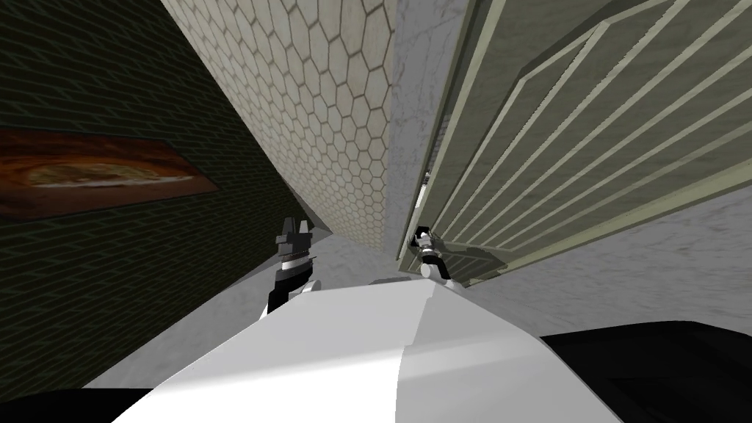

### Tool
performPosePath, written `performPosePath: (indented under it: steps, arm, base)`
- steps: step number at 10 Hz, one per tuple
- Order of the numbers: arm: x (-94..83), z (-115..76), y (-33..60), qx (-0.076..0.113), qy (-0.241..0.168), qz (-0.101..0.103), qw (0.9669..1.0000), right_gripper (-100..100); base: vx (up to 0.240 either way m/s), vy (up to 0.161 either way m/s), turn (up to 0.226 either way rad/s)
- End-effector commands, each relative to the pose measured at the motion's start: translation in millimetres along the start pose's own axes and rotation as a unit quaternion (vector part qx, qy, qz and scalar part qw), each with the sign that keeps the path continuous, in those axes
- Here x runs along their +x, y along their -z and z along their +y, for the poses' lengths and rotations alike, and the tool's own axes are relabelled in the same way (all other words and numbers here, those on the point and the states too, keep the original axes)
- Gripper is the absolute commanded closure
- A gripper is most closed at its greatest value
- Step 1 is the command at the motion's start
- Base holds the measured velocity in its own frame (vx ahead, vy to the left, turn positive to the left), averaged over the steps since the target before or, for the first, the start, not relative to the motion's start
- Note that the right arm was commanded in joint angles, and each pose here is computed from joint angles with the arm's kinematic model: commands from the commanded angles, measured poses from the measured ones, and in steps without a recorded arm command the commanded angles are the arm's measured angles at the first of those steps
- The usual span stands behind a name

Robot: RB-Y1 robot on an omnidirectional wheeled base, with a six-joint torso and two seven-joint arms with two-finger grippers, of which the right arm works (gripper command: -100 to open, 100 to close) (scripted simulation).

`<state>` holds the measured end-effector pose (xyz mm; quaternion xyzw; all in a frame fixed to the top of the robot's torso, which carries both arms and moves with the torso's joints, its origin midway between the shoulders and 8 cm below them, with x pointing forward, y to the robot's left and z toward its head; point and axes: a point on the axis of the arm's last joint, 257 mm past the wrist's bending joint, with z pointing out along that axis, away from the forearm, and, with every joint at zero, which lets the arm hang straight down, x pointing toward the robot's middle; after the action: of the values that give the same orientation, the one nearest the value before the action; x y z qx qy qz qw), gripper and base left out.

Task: Pull the door open

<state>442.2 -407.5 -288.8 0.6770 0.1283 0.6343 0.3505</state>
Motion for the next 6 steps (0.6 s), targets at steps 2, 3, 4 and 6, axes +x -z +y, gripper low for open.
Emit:
performPosePath:
  steps: [2,3,4,6]
  arm:
    - [1.6,-3.9,7.0,-0.009,-0.092,-0.012,0.9956,-100]
    - [1.4,-3.8,7.1,-0.009,-0.097,-0.012,0.9951,-100]
    - [1.8,-5.3,9.8,-0.013,-0.134,-0.017,0.9907,-100]
    - [2.5,-8.0,14.9,-0.021,-0.2,-0.025,0.9792,-100]
  base:
    - [-0.09,-0.026,0.113]
    - [-0.066,-0.039,0.029]
    - [-0.067,-0.032,0.058]
    - [-0.093,-0.015,0.104]
